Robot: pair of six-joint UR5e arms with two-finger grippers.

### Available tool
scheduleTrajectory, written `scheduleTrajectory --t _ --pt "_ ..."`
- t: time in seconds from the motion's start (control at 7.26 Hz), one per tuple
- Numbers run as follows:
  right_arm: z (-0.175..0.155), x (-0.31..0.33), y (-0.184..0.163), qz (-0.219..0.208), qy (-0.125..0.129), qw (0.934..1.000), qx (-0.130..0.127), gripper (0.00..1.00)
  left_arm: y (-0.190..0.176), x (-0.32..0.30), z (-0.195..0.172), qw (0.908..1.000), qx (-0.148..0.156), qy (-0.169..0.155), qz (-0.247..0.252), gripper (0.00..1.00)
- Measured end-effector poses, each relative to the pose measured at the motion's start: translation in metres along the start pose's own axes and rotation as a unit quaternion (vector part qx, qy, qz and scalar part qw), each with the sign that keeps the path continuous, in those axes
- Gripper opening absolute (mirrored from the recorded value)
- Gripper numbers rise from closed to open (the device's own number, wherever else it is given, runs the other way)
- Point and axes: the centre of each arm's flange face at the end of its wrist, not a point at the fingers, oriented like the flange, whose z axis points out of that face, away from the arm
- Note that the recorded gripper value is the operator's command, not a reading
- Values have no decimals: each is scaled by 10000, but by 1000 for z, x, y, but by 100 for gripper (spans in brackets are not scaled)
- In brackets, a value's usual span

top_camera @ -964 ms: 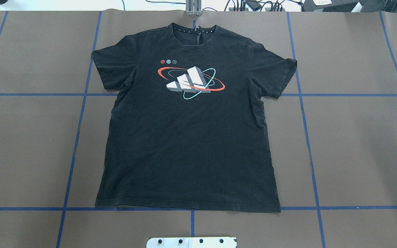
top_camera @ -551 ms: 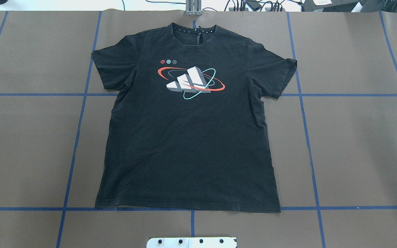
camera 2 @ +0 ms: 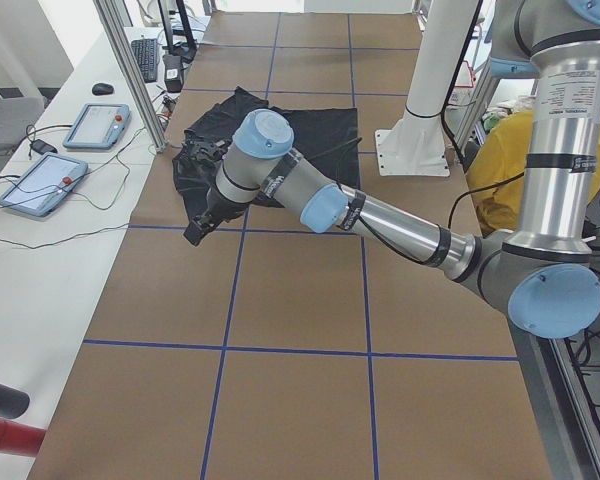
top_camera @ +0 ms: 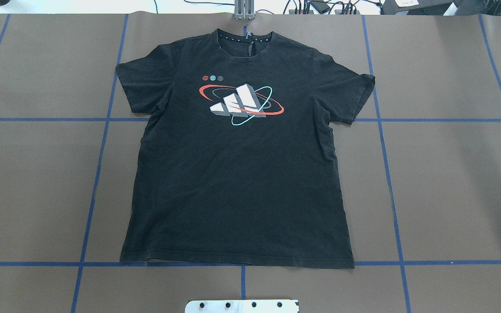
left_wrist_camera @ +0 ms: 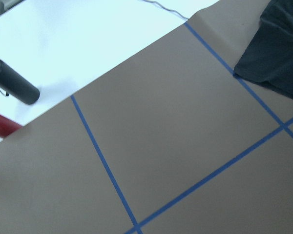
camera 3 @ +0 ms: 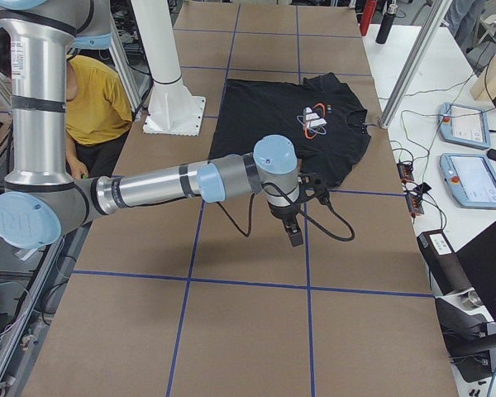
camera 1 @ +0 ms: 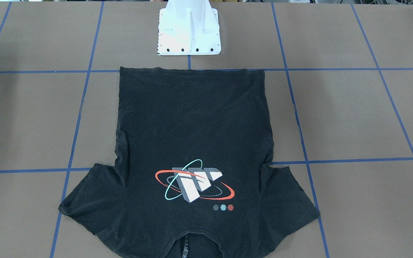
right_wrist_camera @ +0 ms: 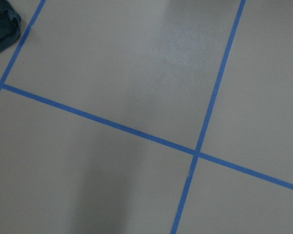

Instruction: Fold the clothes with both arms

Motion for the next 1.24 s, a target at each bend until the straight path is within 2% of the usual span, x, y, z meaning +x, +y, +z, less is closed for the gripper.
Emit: scheduleTrajectory --t 0.28,0.55,0.83,1.24 --pt "21 -22 -62 -56 -365 9993 -40 100 -26 27 26 9991 257 243 -242 100" --pt "55 -84 -115 209 -474 9987 -18 100 -39 75 65 9966 390 680 -264 100" --pt "118 -148 -150 678 -445 9964 251 98 -46 98 92 9948 330 888 -367 100" --pt "221 -227 -200 1441 -557 9851 753 93 -50 109 100 9938 349 975 -410 100"
